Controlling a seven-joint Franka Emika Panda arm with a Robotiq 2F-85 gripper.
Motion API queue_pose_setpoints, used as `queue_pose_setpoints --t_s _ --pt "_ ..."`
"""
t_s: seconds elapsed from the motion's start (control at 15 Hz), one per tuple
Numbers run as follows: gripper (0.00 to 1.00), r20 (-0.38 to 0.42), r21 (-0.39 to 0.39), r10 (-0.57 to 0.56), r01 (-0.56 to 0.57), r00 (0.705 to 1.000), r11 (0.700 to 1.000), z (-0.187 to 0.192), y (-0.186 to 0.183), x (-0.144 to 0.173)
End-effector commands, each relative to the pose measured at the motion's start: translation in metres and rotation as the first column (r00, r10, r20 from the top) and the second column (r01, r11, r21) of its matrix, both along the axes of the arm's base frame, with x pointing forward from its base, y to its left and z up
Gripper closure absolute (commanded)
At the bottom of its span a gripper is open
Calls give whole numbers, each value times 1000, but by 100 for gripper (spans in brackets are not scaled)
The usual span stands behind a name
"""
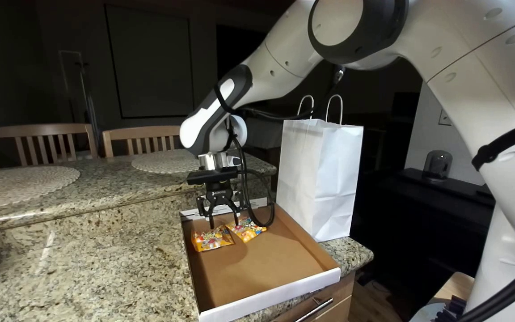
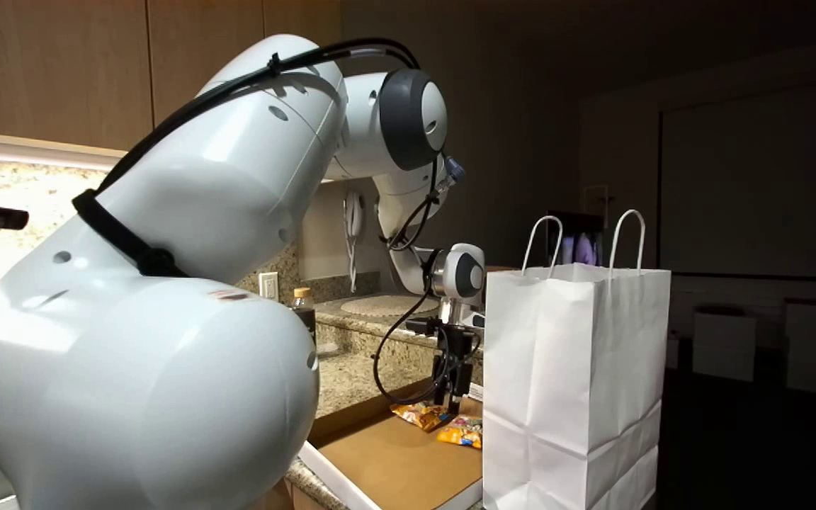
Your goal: Pick up the two objects on the cover box and put them on the counter
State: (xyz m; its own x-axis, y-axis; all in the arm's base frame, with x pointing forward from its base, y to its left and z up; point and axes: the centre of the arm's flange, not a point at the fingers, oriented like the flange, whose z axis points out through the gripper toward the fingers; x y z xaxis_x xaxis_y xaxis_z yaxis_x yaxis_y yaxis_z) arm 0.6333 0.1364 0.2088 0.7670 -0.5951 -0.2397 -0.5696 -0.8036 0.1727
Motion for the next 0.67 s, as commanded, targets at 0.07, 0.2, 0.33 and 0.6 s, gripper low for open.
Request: queue_pose_setpoints --t_s 0.07,0.2,0.33,0.6 --pt "0 -46 61 -53 56 998 997 -14 -23 -33" --pt "0 -67 77 -82 87 994 993 -19 -33 -40" --pt "0 -74 89 -93 100 993 991 -17 -34 -42" --pt "0 -80 111 -102 110 992 988 -14 -37 -45"
